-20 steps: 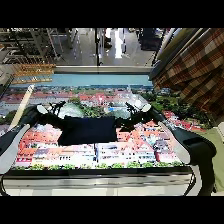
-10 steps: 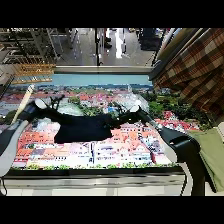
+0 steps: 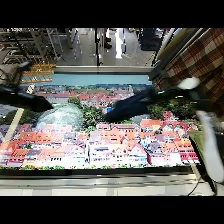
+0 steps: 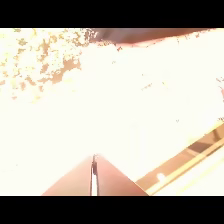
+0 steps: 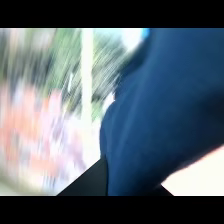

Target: Fold the clothes and pants, and hang the long-sleeved shirts on hangers.

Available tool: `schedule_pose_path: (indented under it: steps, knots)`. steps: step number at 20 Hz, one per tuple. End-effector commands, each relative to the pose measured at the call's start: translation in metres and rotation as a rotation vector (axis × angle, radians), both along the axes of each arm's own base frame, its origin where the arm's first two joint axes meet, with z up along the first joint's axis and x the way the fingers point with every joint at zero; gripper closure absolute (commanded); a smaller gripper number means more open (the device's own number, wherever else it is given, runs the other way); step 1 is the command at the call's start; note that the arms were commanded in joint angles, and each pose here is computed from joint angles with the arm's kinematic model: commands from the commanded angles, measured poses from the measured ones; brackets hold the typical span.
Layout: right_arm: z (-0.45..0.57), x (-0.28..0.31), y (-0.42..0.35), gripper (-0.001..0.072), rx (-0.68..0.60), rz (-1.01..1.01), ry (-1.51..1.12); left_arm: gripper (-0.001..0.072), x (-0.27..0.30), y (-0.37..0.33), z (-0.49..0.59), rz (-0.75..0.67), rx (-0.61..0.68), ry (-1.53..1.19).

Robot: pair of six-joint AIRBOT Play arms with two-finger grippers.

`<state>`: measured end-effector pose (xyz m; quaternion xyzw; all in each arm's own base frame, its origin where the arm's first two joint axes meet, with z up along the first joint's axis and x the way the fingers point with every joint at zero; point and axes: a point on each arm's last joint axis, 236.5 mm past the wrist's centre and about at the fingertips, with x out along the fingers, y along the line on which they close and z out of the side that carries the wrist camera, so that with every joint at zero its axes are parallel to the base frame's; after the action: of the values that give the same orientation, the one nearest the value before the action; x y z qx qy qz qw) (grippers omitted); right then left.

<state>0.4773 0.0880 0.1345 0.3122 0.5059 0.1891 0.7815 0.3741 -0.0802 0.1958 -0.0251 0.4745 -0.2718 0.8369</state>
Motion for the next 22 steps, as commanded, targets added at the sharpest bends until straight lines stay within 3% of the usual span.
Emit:
schedule_pose_path:
  steps: [1,5,9,15,18,20,21,22]
  knots:
    - [0.053,-0.041,-0.149,0.0697,-0.082,-0.329,-0.036,0.0699,-0.037,0.02,0.033,0.037,0.026,-0.045]
    - [0.057,-0.123,-0.315,0.0697,-0.185,-0.663,-0.037,0.0699,-0.045,0.032,0.042,0.071,0.038,-0.063]
    - [-0.001,-0.225,-0.406,0.0698,-0.186,-0.879,0.06,0.0699,-0.047,0.028,0.029,0.06,0.026,-0.026]
    - [-0.108,-0.35,-0.398,0.0697,-0.01,-1.039,0.335,0.0699,-0.057,0.023,-0.012,0.068,-0.01,0.116]
    - [-0.162,-0.411,-0.38,0.0696,-0.094,-1.023,0.588,0.0699,-0.057,0.023,-0.012,0.067,-0.01,0.118]
    - [-0.173,-0.425,-0.391,0.0694,-0.167,-1.021,0.618,0.0699,-0.057,0.023,-0.012,0.068,-0.01,0.117]
    - [-0.174,-0.423,-0.395,0.0672,-0.177,-1.018,0.602,0.0699,-0.057,0.023,-0.012,0.069,-0.011,0.115]
    - [-0.176,-0.42,-0.397,0.047,-0.173,-1.024,0.591,0.0699,-0.056,0.023,-0.012,0.07,-0.011,0.115]
